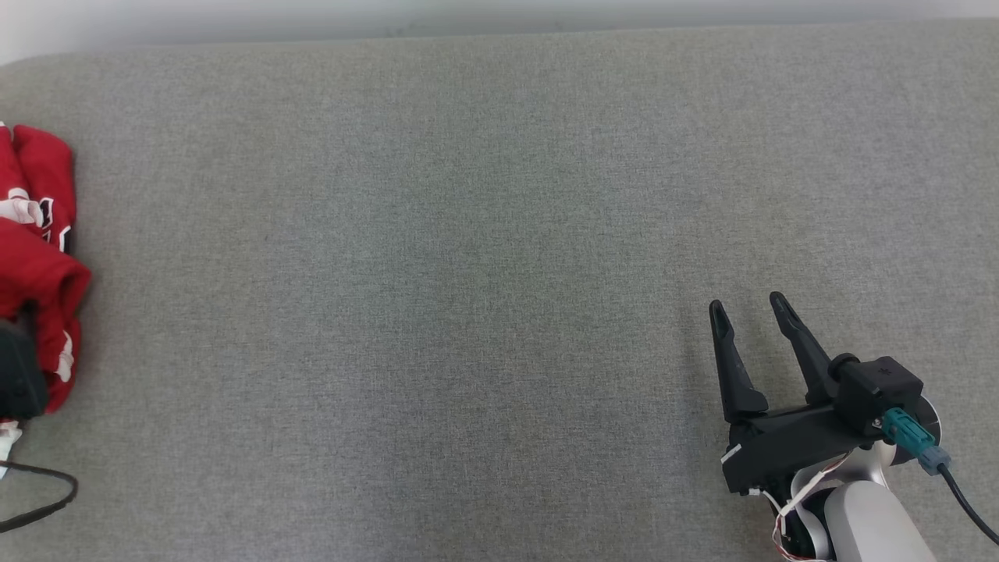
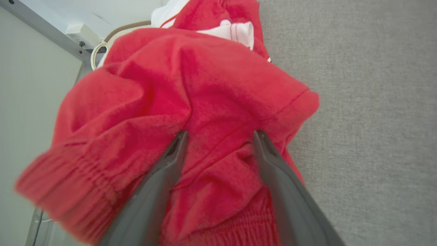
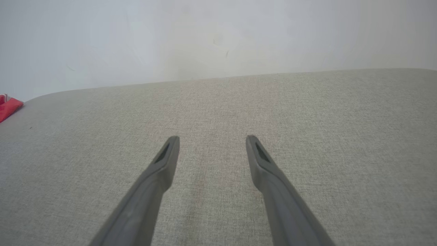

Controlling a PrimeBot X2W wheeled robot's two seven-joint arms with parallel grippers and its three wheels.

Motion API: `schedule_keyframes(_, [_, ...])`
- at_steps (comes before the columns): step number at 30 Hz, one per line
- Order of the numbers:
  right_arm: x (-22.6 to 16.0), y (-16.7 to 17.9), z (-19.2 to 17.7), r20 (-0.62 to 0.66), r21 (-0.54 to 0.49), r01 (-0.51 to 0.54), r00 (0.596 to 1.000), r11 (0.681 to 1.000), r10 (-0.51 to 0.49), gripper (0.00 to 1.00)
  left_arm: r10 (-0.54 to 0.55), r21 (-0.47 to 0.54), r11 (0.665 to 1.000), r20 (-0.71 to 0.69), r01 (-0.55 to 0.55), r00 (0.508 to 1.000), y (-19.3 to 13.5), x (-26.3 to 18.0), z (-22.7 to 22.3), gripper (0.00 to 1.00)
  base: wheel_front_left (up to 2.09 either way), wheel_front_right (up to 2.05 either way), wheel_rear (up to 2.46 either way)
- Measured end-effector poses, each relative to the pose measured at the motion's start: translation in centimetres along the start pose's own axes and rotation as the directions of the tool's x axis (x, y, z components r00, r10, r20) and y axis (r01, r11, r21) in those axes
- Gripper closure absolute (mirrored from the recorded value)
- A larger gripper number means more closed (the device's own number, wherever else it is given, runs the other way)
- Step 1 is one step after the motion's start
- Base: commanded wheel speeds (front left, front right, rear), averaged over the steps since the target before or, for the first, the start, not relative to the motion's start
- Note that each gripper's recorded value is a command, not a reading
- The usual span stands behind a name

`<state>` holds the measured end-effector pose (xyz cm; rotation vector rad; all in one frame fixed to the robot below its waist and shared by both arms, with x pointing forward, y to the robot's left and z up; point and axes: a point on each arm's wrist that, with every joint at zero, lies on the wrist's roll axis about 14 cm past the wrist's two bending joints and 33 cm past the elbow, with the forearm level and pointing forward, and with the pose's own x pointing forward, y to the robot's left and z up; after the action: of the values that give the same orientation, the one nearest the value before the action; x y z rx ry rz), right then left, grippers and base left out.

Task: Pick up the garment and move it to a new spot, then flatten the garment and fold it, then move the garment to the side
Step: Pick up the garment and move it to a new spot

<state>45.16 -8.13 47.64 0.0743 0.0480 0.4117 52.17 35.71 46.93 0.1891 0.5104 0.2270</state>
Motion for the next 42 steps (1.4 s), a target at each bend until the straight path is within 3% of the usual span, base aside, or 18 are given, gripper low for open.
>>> schedule_keyframes(3, [0.0, 0.1, 0.1, 0.002, -0.002, -0.003, 1.000, 1.000, 0.003, 0.00, -0.013, -0.004, 1.000, -0.053, 0.013, 0.999, -0.5, -0.1, -0.9, 0.00, 0.00, 0.00, 0.00])
schedule_keyframes(4, [0.0, 0.1, 0.1, 0.002, -0.002, -0.003, 1.000, 1.000, 0.003, 0.00, -0.013, -0.002, 1.000, -0.059, 0.013, 0.998, -0.5, -0.1, -1.0, 0.07, 0.00, 0.00, 0.00])
schedule_keyframes(5, [0.0, 0.2, 0.1, -0.004, -0.003, -0.006, 1.000, 1.000, 0.006, 0.00, -0.014, 0.002, 1.000, -0.073, 0.014, 0.997, -0.6, -0.1, -1.4, 0.80, 0.00, 0.00, 0.00])
schedule_keyframes(6, [0.0, 0.2, 0.1, -0.003, -0.003, -0.006, 1.000, 1.000, 0.006, 0.00, -0.014, 0.006, 1.000, -0.072, 0.015, 0.997, -0.6, 0.0, -1.4, 1.00, 0.00, 0.00, 0.00])
schedule_keyframes(12, [-0.2, 0.0, 0.5, 0.005, -0.008, 0.002, 1.000, 1.000, -0.002, 0.00, -0.004, 0.050, 0.999, 0.012, 0.004, 1.000, -0.6, -0.2, 0.1, 1.00, 0.00, 0.00, 0.00])
schedule_keyframes(21, [-0.5, 0.7, 1.8, 0.039, -0.005, -0.004, 0.999, 1.000, 0.005, 0.00, -0.022, 0.084, 0.996, 0.329, -0.006, 0.944, -0.4, -2.6, 9.1, 1.00, 0.00, 0.00, 0.00])
schedule_keyframes(30, [-1.3, 1.7, 2.9, 0.074, 0.007, -0.008, 0.997, 1.000, 0.008, 0.00, -0.106, 0.136, 0.990, 0.559, 0.035, 0.822, -2.5, -6.8, 17.5, 1.00, 0.00, 0.00, 0.00])
schedule_keyframes(42, [-3.3, 0.0, 3.8, 0.110, 0.023, 0.072, 0.991, 0.997, -0.074, 0.00, -0.354, 0.283, 0.935, 0.712, 0.213, 0.606, -13.0, -12.6, 25.4, 1.00, 0.00, 0.00, 0.00])
